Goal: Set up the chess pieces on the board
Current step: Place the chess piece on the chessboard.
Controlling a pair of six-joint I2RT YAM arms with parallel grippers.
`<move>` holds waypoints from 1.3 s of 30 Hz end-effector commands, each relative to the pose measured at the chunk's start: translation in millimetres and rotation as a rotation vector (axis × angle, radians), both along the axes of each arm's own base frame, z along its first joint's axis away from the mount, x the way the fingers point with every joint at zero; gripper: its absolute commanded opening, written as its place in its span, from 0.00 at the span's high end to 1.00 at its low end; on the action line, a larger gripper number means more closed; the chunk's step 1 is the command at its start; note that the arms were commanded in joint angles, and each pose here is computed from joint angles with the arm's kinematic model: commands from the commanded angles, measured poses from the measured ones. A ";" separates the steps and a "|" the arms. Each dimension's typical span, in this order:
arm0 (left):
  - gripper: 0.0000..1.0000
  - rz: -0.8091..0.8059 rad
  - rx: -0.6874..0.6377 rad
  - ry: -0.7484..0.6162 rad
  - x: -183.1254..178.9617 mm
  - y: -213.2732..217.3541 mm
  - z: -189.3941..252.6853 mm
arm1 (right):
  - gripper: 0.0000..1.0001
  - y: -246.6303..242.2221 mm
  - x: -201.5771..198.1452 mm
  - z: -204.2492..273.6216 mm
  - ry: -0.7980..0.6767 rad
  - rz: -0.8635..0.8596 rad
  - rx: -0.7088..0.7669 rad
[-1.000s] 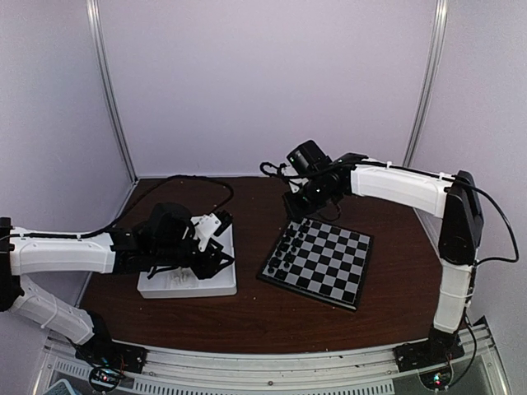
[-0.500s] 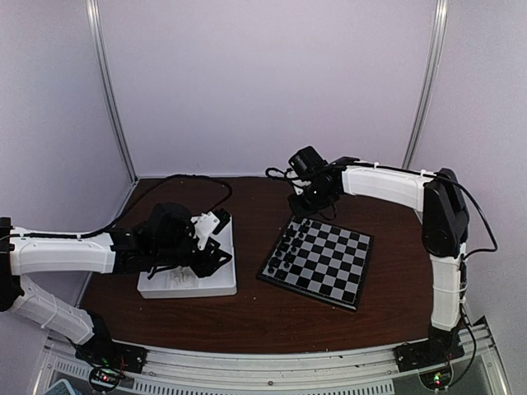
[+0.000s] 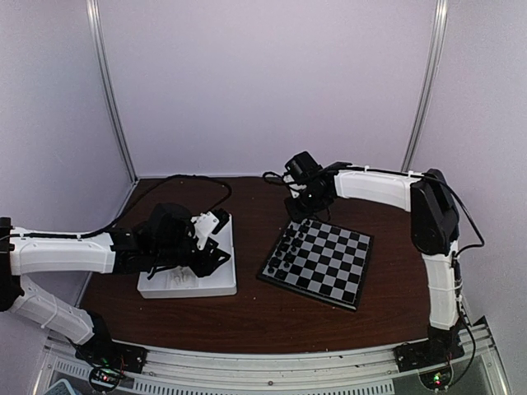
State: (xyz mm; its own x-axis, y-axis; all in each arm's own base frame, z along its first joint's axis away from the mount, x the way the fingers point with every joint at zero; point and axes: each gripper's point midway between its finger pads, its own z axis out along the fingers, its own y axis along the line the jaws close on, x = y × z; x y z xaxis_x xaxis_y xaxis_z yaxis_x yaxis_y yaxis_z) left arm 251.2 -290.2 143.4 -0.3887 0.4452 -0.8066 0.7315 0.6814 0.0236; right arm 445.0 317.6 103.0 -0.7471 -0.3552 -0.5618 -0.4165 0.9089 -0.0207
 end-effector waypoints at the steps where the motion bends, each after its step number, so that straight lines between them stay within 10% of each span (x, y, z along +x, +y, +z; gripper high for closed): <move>1: 0.51 0.006 -0.035 -0.030 4.4 -5.9 14.3 | 1.00 1.2 11.9 2.8 -0.023 -0.015 0.012; 39: 0.51 0.013 -0.010 -0.021 5.2 -4.1 8.5 | 0.96 0.8 24.4 -32.3 0.017 -0.011 -0.019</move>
State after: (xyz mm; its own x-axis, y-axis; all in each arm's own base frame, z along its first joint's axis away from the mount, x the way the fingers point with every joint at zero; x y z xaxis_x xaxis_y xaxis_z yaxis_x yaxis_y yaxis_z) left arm 251.8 -288.8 140.9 -0.3933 0.4508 -0.8013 0.7274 0.6857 0.0287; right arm 463.5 319.2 71.3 -0.7635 -0.3552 -0.5393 -0.4077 0.9128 -0.0241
